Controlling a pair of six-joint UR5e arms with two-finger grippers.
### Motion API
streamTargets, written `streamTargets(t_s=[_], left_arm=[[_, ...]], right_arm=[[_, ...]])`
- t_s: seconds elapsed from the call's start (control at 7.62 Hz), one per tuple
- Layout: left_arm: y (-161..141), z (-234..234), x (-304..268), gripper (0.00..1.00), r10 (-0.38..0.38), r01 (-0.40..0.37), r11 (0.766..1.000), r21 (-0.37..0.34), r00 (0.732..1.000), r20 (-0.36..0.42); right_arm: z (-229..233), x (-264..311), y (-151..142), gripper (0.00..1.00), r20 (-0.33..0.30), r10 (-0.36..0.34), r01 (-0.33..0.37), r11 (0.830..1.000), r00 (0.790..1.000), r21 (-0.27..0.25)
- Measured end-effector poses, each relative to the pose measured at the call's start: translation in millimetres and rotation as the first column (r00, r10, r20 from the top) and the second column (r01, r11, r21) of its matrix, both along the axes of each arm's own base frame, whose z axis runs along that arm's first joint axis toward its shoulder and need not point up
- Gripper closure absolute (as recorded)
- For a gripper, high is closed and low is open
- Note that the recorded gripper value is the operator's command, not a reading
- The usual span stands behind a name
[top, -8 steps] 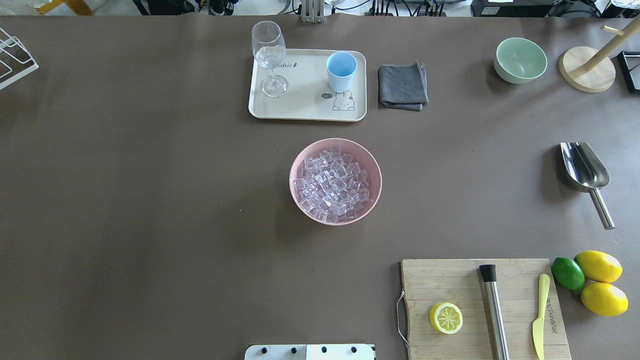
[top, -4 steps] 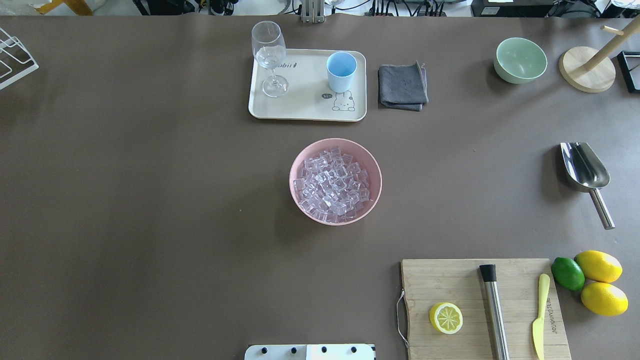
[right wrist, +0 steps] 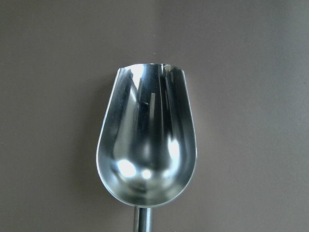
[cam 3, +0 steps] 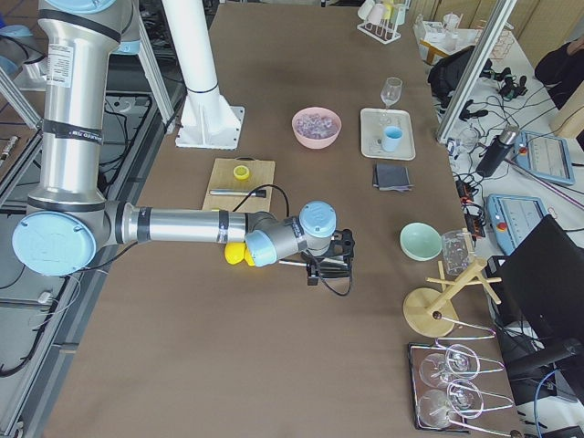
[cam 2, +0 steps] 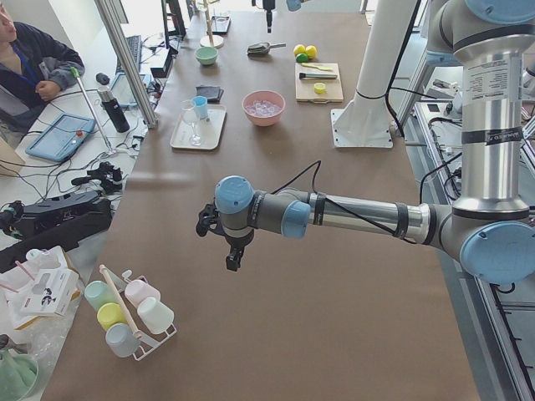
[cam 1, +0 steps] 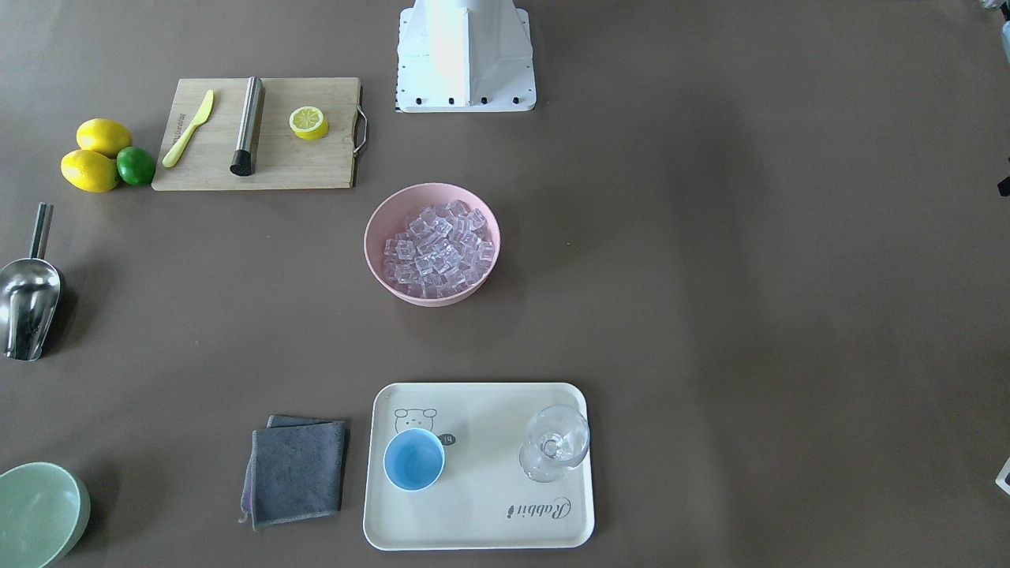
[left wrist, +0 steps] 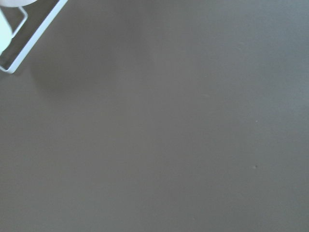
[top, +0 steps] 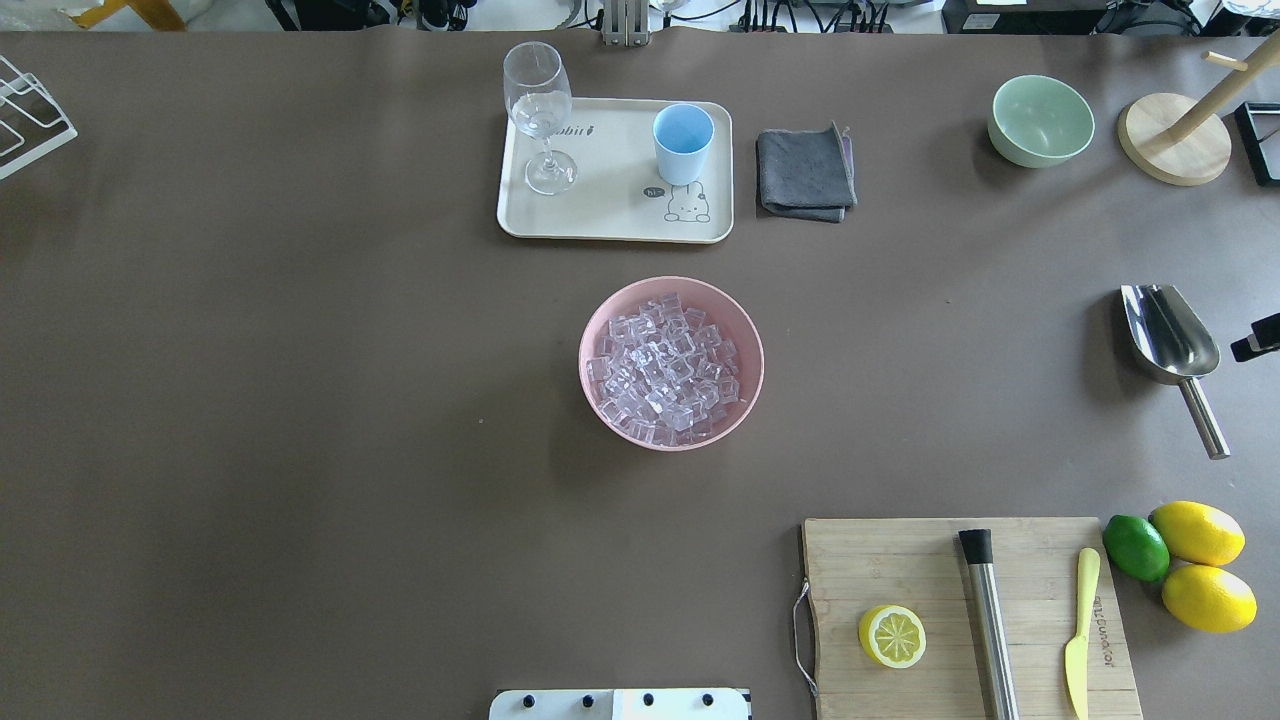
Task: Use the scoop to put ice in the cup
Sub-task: 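Move the left gripper toward the pink ice bowl while the right gripper lifts the scoop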
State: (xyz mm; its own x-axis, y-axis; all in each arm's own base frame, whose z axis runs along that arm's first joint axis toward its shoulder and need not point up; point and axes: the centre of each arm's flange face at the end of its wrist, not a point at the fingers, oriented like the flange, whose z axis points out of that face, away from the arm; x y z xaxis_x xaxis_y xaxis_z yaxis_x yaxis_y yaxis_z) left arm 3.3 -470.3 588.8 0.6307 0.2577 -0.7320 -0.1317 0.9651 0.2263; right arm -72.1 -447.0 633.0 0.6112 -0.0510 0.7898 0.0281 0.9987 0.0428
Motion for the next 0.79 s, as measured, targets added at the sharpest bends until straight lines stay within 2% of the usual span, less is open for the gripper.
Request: streamTargets(t_s=[0.26, 0.39, 0.66, 0.79], left_arm=[[-9.4, -54.0, 53.9, 0.02, 0.107, -0.104, 0.989, 0.100, 0.994, -0.020], [-17.9, -84.2, 86.0, 0.02, 0.165, -0.159, 0.974, 0.159, 0.986, -0.027], [-32.2, -143.8, 158.8, 0.02, 0.288, -0.268, 0.924, 0.274, 0.957, -0.038], [-33.2, -172.6, 199.6, 0.02, 0.347, -0.319, 0.887, 0.333, 0.938, -0.027]], right_arm=[[-0.3, -27.7, 7.3, 0.00, -0.011, -0.027, 0.027, 0.999, 1.000, -0.037], [1.2, -39.2, 10.4, 0.00, -0.023, -0.041, 0.040, 0.998, 0.999, -0.047], [7.7, -57.2, 18.8, 0.00, -0.047, -0.076, 0.073, 0.995, 0.996, -0.061], [12.2, -64.9, 23.7, 0.00, -0.062, -0.094, 0.089, 0.994, 0.994, -0.066]])
